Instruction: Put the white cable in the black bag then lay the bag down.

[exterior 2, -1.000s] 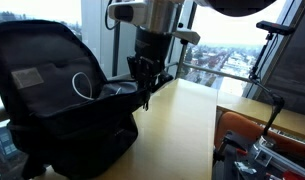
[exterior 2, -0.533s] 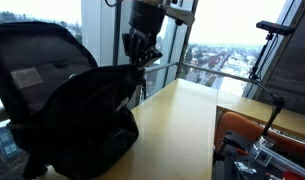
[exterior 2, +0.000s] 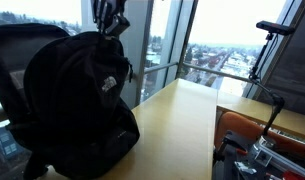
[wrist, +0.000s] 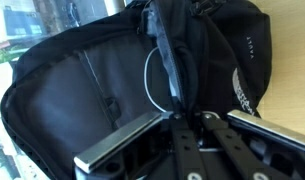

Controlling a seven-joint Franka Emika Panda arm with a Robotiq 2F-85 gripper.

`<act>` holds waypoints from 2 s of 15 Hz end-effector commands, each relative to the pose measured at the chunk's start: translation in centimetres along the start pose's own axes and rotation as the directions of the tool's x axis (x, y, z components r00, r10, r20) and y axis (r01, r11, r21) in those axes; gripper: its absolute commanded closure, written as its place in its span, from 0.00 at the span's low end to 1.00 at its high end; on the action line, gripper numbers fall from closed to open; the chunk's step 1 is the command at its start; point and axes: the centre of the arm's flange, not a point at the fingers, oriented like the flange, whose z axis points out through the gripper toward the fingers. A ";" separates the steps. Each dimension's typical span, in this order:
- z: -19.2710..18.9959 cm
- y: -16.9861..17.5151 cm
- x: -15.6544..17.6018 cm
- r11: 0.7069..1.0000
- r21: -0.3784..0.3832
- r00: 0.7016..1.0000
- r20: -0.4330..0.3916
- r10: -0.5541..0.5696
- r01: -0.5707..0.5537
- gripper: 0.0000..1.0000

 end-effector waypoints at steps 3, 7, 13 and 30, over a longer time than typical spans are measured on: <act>3.1 7.2 4.5 0.996 0.003 0.995 -0.031 -0.093 0.093 0.98; 2.1 9.0 5.2 0.991 -0.001 0.990 -0.042 -0.135 0.135 0.98; -3.3 9.7 5.9 0.989 -0.018 0.988 -0.061 -0.145 0.144 0.98; -16.8 -0.6 7.9 0.980 -0.062 0.981 -0.065 0.184 -0.188 0.98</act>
